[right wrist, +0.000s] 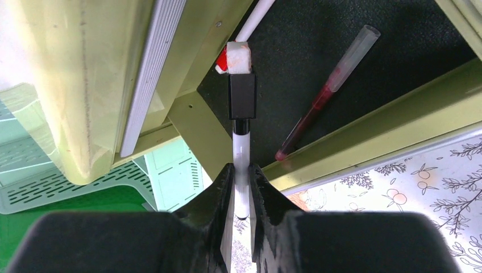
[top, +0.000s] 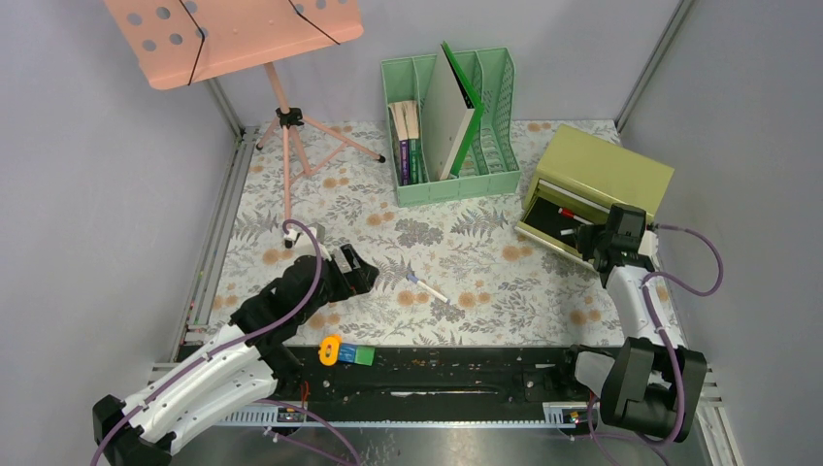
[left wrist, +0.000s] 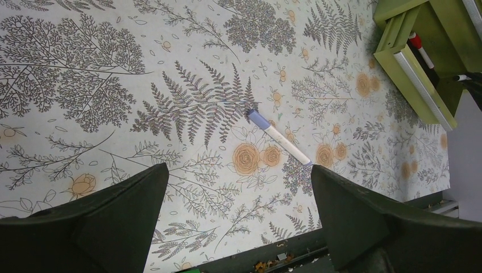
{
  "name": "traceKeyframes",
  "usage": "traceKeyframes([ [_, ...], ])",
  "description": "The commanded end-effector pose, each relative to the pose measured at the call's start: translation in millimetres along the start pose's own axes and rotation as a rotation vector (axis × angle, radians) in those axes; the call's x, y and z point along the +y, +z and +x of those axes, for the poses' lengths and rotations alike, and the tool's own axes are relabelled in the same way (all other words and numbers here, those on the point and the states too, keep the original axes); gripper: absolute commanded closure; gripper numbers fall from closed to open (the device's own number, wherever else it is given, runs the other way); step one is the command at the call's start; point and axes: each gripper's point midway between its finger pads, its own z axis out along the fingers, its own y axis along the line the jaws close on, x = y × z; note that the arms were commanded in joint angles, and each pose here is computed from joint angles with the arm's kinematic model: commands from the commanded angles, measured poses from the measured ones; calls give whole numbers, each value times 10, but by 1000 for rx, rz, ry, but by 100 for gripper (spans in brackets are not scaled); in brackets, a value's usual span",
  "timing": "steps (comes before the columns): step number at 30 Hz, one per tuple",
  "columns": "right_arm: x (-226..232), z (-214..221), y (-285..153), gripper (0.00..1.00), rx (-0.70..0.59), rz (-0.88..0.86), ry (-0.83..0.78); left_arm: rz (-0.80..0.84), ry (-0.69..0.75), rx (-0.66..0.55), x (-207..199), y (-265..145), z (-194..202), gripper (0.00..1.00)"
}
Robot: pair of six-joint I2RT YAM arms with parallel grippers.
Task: Organize the desk
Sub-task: Place the stationery in the drawer.
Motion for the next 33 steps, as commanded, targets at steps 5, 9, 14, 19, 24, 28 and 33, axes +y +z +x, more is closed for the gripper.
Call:
traceKeyframes([
  [5, 133, -166, 81, 93, -52, -8, 17, 43, -17, -26, -94, -6, -68, 1],
  [9, 96, -147, 118, 77, -41, 5, 14, 41, -19, -21, -80, -13, -49, 1],
  [14, 199, -130, 143, 56, -20, -48, -10, 38, -20, -27, -61, -21, -52, 1],
  [19, 296, -104, 126, 41, 16, -93, -9, 35, -17, -28, -59, -17, -56, 1],
  [24, 362, -100, 92, 34, 31, -120, -19, 36, -20, -28, -71, -23, -68, 1],
  [28, 393, -99, 51, 34, 37, -139, -40, 32, -22, -25, -59, -22, -56, 1],
  [33, 399, -63, -57, 33, 53, -160, -104, 27, -21, -23, -40, -25, -44, 1],
])
